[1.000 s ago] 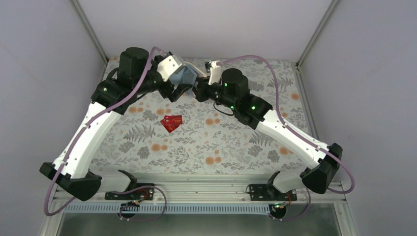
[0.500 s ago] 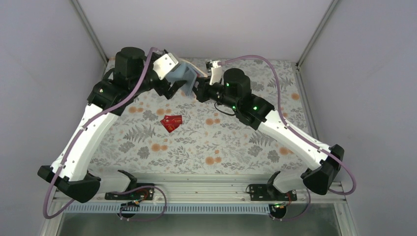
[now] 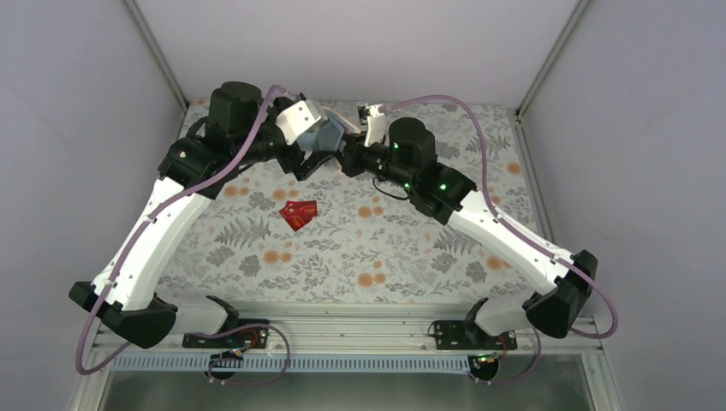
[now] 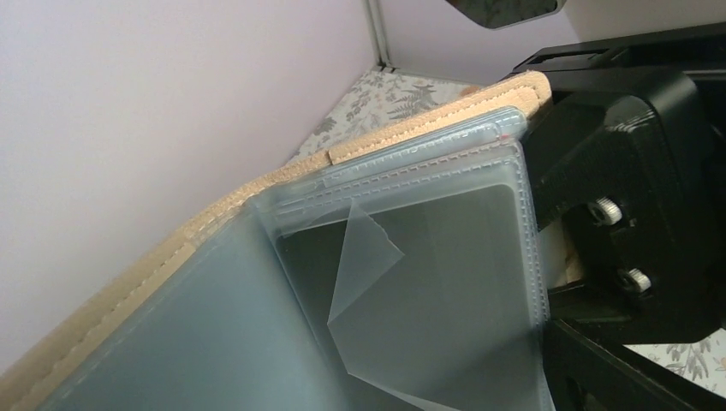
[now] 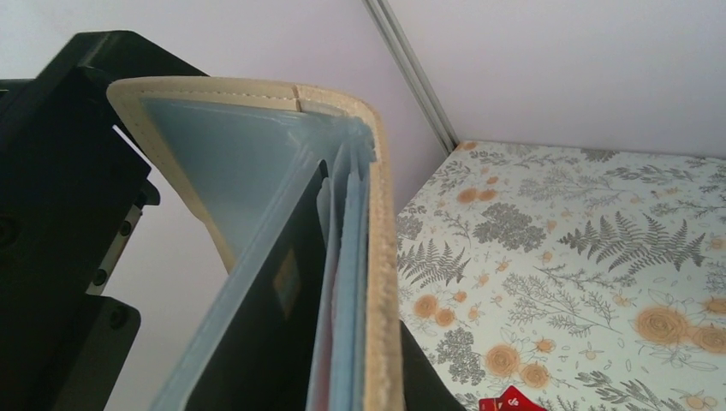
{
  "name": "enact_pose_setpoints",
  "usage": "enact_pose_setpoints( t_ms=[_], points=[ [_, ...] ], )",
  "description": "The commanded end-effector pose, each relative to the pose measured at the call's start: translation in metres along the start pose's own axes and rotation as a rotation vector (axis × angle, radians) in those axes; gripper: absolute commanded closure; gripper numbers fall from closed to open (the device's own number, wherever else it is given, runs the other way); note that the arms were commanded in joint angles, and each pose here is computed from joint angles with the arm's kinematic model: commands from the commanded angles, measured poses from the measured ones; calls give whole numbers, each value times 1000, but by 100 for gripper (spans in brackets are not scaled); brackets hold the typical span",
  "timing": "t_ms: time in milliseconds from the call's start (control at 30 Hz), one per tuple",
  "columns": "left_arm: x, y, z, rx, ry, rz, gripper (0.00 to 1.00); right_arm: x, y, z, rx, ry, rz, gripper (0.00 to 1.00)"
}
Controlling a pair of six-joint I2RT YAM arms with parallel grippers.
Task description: Take the credit cards out of the card holder
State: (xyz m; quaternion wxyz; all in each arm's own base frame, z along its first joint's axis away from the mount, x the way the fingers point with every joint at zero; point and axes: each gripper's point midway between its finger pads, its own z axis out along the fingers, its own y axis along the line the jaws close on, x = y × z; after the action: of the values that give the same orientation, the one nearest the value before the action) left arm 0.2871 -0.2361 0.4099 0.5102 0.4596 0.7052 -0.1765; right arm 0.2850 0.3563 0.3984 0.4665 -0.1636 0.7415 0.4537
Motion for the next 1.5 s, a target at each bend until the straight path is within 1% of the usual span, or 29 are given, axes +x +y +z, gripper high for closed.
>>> enact_pose_setpoints(
  t_ms=[0,200,333,533,667,867,1033,1100,1333,1467],
  points=[
    [-1,12,5,-66,27,27,0,-25,23,-3,-80,-65,-6,96],
    [11,26,14,-134,75,24,0,-24,26,-3,-93,-64,0,96],
    [18,46,16,-241,122,28,0,-26,26,-6,-89,-71,-3,96],
    [21,66,10,-352,156,11,0,-30,23,-11,-69,-89,-10,96],
    [16,73,2,-398,152,6,0,-30,20,-10,-64,-86,-11,96],
    [9,72,-5,-402,127,-8,0,-29,13,-10,-59,-79,-7,96],
    [9,61,-4,-346,111,-3,0,-28,12,-11,-85,-74,-4,96],
    [10,57,-3,-328,107,-5,2,-28,12,-11,-93,-73,-8,96],
    [9,57,-7,-332,95,0,13,-28,23,-15,-166,-64,-43,96],
    [4,59,-16,-348,77,-2,14,-26,31,-21,-221,-60,-95,96]
  ],
)
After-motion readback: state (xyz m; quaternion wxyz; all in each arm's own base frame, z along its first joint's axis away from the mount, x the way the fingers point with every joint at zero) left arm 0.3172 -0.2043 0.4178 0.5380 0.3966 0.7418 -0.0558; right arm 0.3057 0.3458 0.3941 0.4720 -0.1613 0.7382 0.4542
